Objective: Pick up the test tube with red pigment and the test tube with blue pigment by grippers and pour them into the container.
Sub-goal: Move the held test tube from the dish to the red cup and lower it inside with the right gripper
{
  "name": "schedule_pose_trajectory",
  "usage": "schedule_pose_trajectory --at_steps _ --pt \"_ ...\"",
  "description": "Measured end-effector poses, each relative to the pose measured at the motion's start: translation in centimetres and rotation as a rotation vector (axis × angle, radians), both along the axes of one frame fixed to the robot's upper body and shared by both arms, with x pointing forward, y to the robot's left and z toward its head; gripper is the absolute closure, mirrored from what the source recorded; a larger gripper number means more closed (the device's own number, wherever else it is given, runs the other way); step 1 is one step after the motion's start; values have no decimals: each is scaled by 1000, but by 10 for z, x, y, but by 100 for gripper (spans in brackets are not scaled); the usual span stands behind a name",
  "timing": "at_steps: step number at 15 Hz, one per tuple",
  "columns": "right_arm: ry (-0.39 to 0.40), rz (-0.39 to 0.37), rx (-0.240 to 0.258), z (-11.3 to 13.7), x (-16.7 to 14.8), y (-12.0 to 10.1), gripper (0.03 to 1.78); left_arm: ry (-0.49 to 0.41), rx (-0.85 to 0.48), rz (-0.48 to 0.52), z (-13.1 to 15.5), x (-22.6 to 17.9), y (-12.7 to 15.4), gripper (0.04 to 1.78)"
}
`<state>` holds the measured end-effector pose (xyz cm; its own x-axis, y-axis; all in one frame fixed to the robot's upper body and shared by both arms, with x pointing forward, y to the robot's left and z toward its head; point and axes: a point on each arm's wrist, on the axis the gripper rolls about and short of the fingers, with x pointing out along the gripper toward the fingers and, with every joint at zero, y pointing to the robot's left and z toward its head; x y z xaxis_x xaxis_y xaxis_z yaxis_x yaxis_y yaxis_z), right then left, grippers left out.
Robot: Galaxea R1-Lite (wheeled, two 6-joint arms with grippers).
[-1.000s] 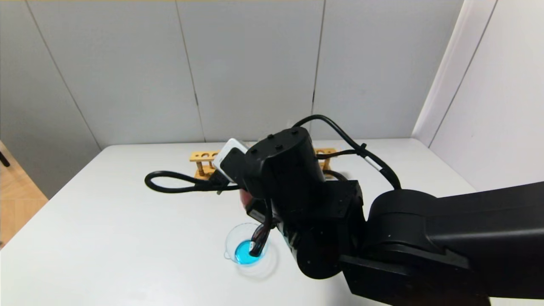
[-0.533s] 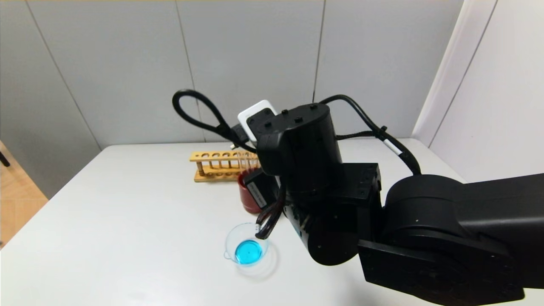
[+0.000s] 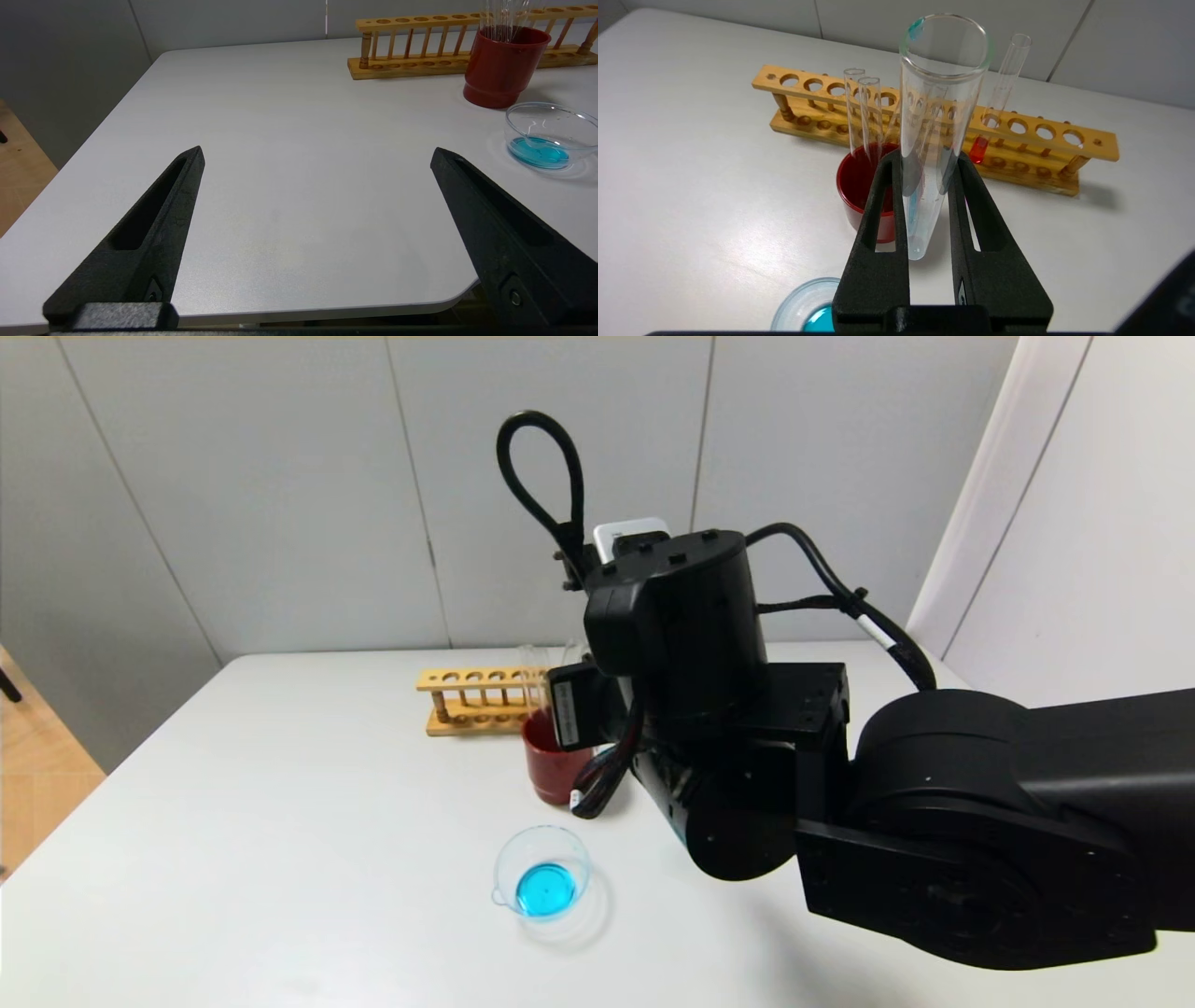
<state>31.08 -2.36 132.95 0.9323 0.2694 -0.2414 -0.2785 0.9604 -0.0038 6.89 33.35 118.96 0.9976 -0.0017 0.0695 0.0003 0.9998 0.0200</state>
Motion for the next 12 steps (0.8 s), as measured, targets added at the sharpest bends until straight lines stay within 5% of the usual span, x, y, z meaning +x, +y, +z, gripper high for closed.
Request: schedule_pose_trajectory --at_steps 4,12 --pt "35 -25 99 0 8 -3 154 0 0 0 0 0 0 11" --pt "11 -16 19 -3 15 -2 154 0 0 0 0 0 0 11"
